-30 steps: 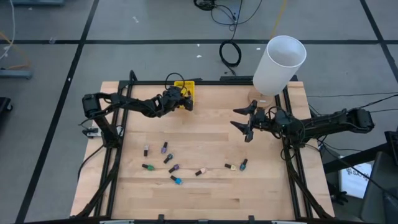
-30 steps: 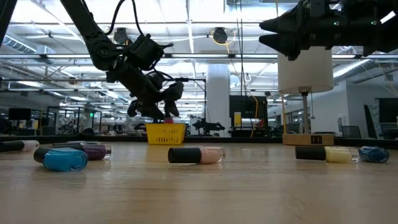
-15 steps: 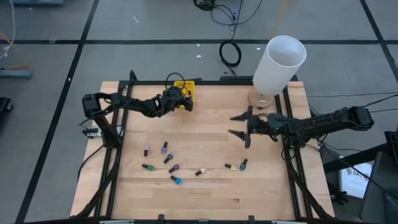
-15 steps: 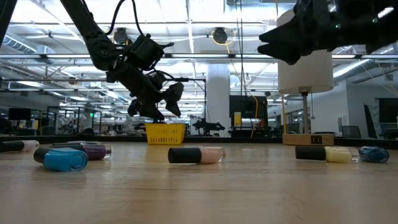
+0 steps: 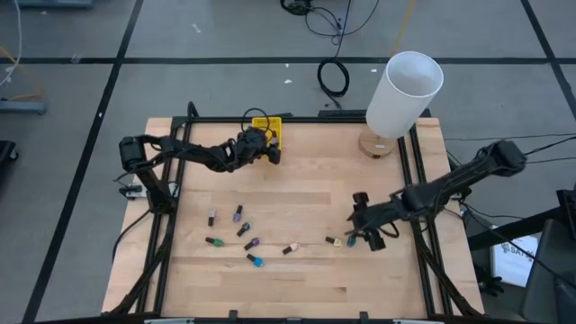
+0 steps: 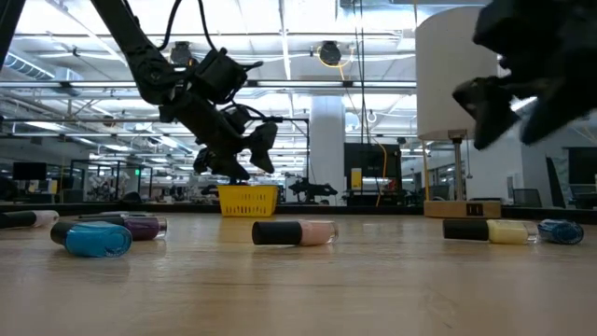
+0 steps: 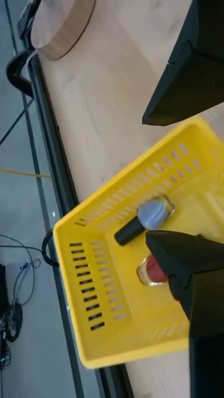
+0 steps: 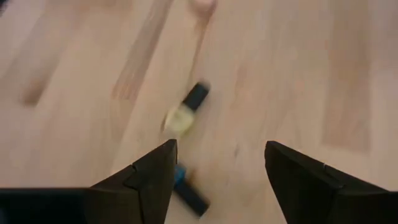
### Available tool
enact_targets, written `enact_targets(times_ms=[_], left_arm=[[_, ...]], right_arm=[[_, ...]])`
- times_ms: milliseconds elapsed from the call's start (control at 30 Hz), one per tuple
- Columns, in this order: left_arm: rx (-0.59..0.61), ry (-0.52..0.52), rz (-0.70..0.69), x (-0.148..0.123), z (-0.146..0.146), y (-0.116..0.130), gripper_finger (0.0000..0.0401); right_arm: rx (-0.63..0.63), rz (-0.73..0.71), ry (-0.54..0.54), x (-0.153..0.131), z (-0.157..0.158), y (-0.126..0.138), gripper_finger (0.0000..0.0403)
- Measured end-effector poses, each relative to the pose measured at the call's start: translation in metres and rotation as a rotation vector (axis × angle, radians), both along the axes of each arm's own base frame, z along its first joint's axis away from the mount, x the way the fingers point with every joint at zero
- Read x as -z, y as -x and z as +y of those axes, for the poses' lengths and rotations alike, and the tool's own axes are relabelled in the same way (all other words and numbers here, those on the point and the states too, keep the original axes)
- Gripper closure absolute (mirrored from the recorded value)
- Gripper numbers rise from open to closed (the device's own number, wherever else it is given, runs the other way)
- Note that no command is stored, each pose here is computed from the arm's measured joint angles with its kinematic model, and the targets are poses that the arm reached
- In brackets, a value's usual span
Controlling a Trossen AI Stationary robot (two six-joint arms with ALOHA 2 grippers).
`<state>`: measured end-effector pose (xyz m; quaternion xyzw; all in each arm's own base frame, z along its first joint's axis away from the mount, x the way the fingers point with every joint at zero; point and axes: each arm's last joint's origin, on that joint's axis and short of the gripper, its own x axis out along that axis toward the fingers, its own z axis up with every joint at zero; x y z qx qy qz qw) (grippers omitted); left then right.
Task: Pick & Place Nail Polish
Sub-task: Put the dark blue nail polish bottle into the yellow bin
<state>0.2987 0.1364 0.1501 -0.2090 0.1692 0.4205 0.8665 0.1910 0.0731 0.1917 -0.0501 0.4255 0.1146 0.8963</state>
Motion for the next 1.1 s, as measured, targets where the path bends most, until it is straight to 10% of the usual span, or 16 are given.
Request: enact_targets(times_ms=[1100], left_arm=[[0.026, -0.025, 0.006, -0.001, -0.003, -0.002, 0.0116]], right_arm=[[-0.139, 0.319, 0.041, 0.058, 0.014, -0.013, 0.0254]])
